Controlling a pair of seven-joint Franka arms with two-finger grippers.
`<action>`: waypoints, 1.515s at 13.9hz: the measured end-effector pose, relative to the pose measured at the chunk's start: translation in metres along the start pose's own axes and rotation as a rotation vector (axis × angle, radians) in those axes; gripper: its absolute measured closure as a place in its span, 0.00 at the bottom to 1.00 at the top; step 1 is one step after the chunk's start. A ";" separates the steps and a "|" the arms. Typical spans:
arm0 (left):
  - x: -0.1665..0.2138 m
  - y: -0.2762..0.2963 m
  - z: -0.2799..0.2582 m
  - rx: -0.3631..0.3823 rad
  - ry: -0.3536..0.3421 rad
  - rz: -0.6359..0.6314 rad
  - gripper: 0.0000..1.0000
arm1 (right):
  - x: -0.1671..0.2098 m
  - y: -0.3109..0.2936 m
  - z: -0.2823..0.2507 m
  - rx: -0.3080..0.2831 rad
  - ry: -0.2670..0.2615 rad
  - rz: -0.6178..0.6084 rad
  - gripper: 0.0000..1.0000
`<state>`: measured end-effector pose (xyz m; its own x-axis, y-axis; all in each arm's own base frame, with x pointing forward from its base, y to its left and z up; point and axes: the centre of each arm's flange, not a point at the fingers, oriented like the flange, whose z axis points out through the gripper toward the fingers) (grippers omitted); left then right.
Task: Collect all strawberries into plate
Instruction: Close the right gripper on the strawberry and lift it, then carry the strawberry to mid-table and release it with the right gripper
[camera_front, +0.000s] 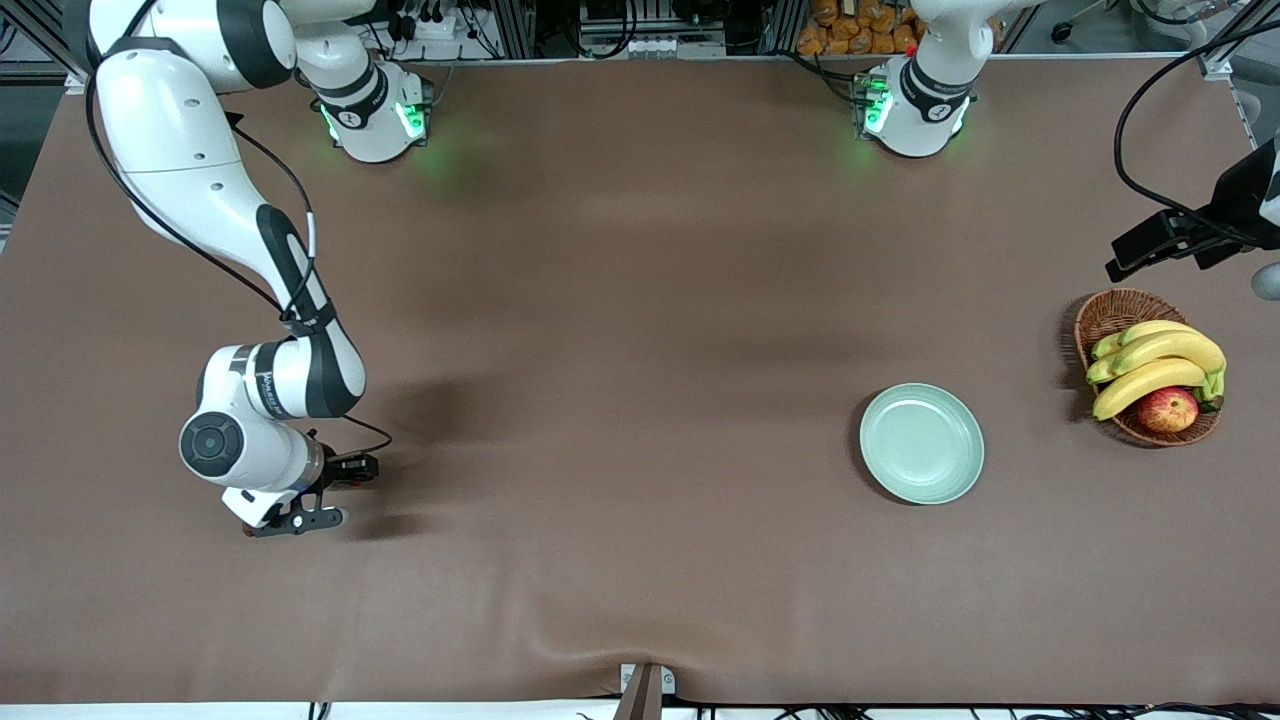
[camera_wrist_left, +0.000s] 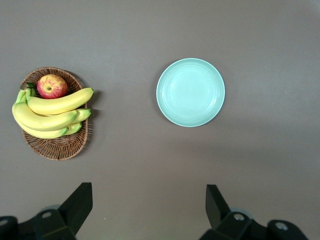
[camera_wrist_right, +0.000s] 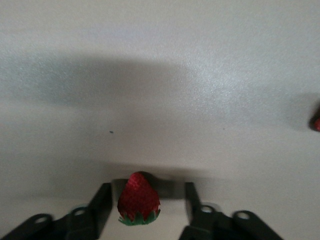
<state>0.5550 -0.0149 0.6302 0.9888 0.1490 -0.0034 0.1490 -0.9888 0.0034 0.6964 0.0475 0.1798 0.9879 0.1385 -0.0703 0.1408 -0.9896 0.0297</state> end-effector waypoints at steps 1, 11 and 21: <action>0.000 0.000 0.000 0.000 0.001 0.000 0.00 | -0.001 0.000 0.002 0.000 -0.004 0.000 0.52; 0.006 0.001 0.004 -0.006 0.018 0.001 0.00 | 0.011 -0.034 -0.102 0.018 0.082 -0.190 0.67; 0.008 0.000 0.007 -0.007 0.013 0.000 0.00 | -0.032 -0.351 -0.157 0.102 0.298 -0.627 0.67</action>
<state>0.5628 -0.0138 0.6236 0.9887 0.1493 0.0094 0.1492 -0.9888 0.0100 0.6254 0.3961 0.3280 0.7001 0.6749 0.2333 0.6976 -0.7162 -0.0219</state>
